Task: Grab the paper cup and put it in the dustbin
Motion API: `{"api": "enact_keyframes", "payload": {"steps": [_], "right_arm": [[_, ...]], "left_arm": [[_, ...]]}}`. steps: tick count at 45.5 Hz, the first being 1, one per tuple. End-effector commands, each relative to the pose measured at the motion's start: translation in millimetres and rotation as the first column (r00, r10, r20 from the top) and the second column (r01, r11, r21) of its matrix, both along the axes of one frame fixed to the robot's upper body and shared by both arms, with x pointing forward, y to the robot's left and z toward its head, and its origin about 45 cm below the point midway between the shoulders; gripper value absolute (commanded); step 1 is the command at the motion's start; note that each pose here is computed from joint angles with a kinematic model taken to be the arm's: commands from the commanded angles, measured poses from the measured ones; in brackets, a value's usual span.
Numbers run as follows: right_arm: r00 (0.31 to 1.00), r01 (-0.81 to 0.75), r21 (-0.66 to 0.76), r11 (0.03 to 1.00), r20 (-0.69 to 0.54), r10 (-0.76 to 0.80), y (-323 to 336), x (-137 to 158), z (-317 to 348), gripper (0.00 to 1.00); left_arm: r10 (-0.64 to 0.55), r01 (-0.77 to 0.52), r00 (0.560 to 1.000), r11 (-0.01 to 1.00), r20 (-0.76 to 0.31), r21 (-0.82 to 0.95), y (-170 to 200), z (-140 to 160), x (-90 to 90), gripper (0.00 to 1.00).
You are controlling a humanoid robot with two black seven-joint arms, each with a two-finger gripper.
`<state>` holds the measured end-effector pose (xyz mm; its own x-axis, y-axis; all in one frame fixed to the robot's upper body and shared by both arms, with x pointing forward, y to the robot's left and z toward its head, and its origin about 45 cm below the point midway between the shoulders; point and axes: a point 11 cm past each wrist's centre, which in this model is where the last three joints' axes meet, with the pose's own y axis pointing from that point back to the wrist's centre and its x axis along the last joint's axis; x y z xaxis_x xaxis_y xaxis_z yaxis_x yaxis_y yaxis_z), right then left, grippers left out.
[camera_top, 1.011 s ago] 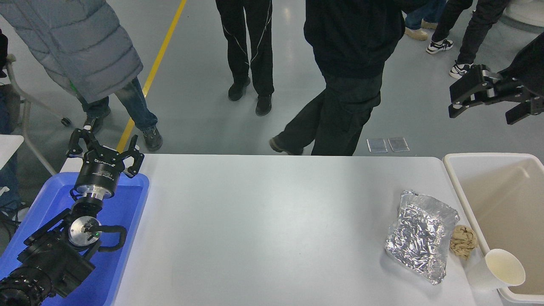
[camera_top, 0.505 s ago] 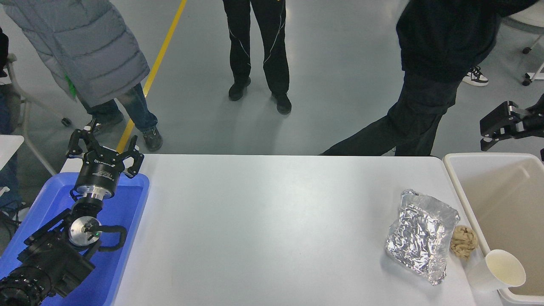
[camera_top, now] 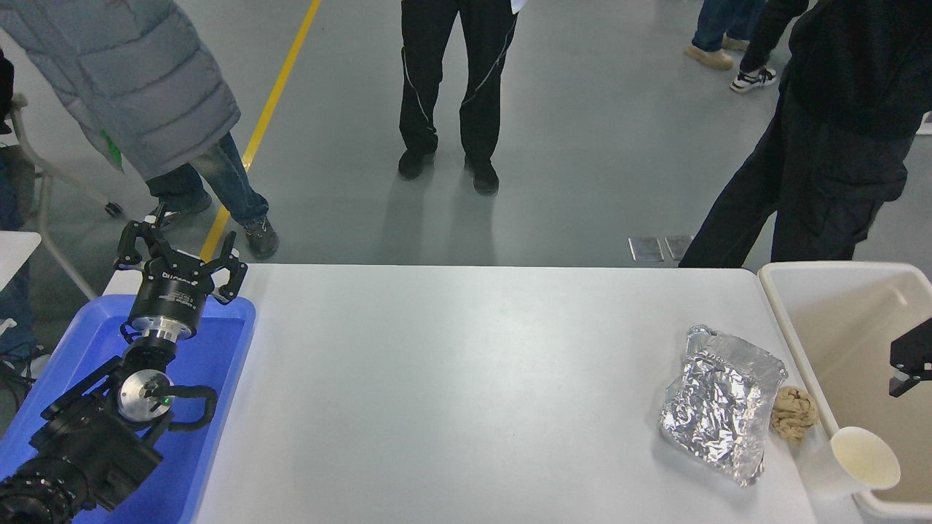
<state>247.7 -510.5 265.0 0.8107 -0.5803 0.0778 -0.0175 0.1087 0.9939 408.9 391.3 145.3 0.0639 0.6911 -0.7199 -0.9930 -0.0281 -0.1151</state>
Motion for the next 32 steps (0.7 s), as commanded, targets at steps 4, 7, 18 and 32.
{"api": "enact_keyframes", "payload": {"steps": [4, 7, 18, 32], "right_arm": [[0.988, 0.050, -0.120, 0.992, 0.154, -0.031, -27.1, -13.6, -41.0, 1.00], [0.983, 0.046, -0.143, 0.989, 0.183, -0.019, -28.0, -13.8, -51.8, 1.00], [0.988, 0.032, -0.121, 0.992, 0.151, -0.014, -20.1, -27.0, -80.4, 1.00], [0.989, 0.028, -0.093, 0.995, 0.150, -0.014, -11.8, -25.8, -88.6, 1.00]], "left_arm": [[0.000, 0.000, 1.000, 1.000, 0.000, -0.002, -0.6, -0.1, 0.2, 0.98], [0.000, 0.000, 1.000, 1.000, 0.000, -0.002, -0.6, -0.1, 0.2, 0.98], [0.002, -0.002, 1.000, 1.000, 0.001, -0.001, 0.4, 0.4, 0.1, 0.98], [0.001, -0.001, 1.000, 1.000, 0.002, -0.002, 0.3, 0.5, 0.1, 0.98]]}}
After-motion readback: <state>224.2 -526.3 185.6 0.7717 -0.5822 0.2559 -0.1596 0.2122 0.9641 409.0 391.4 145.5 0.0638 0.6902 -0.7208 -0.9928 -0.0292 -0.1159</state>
